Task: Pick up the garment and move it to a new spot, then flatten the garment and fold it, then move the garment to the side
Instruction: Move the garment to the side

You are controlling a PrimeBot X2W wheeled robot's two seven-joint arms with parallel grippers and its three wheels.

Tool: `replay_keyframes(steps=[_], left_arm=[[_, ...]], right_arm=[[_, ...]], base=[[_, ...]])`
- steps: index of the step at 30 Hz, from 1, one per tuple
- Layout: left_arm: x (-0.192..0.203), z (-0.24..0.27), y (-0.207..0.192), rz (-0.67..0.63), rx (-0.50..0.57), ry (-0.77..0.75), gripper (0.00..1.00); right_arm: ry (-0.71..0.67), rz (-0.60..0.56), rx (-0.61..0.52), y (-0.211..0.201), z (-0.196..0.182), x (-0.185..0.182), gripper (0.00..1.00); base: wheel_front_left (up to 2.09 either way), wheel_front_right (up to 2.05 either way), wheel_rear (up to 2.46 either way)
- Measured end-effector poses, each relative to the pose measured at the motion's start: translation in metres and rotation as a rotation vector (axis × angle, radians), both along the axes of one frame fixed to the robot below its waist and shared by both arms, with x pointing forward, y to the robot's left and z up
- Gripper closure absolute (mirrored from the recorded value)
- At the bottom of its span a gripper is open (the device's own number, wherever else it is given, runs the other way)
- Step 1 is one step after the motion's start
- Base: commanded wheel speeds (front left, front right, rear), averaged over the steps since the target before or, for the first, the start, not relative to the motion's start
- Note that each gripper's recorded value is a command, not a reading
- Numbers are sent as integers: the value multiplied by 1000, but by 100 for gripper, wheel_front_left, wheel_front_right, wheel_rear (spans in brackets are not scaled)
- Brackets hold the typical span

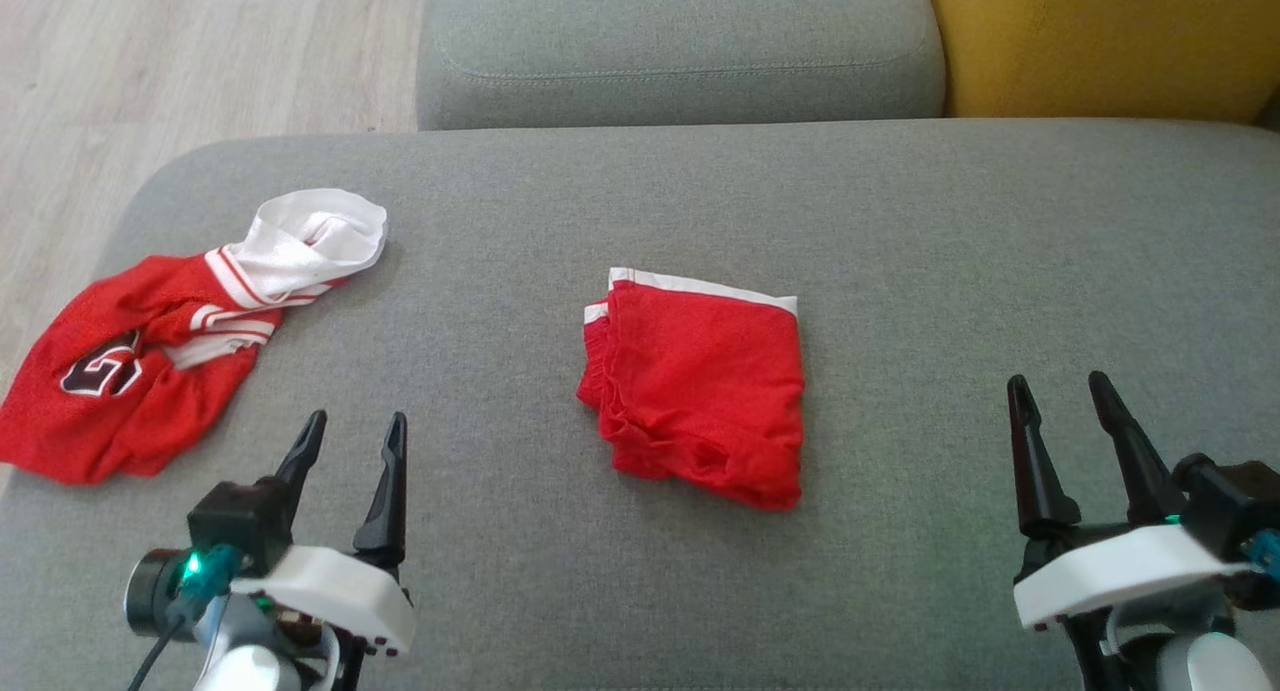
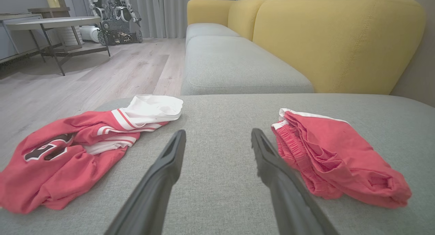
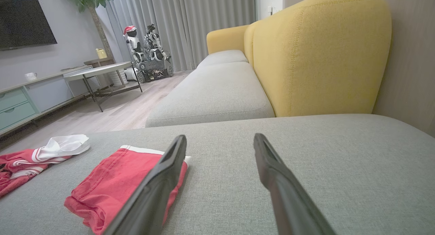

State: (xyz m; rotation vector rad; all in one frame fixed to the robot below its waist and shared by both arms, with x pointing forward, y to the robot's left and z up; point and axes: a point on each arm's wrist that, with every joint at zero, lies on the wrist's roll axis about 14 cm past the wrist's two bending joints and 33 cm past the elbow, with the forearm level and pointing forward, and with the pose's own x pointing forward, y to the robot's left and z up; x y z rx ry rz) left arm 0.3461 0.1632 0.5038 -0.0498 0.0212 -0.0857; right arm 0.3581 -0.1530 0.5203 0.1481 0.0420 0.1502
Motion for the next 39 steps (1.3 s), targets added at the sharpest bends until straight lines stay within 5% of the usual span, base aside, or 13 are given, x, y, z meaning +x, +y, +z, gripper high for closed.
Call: replay_keyframes(steps=[22, 29, 39], left_arm=[[2, -10, -1, -2, 7, 31, 0], [19, -4, 1, -3, 5, 10, 0], [36, -17, 16, 59, -12, 28, 0]], right_arm=[[40, 1, 11, 0, -12, 4, 0], [161, 49, 25, 18, -52, 16, 0], [370, 270, 50, 97, -122, 38, 0]], base=[[0, 0, 0], [0, 0, 0], [0, 0, 0]])
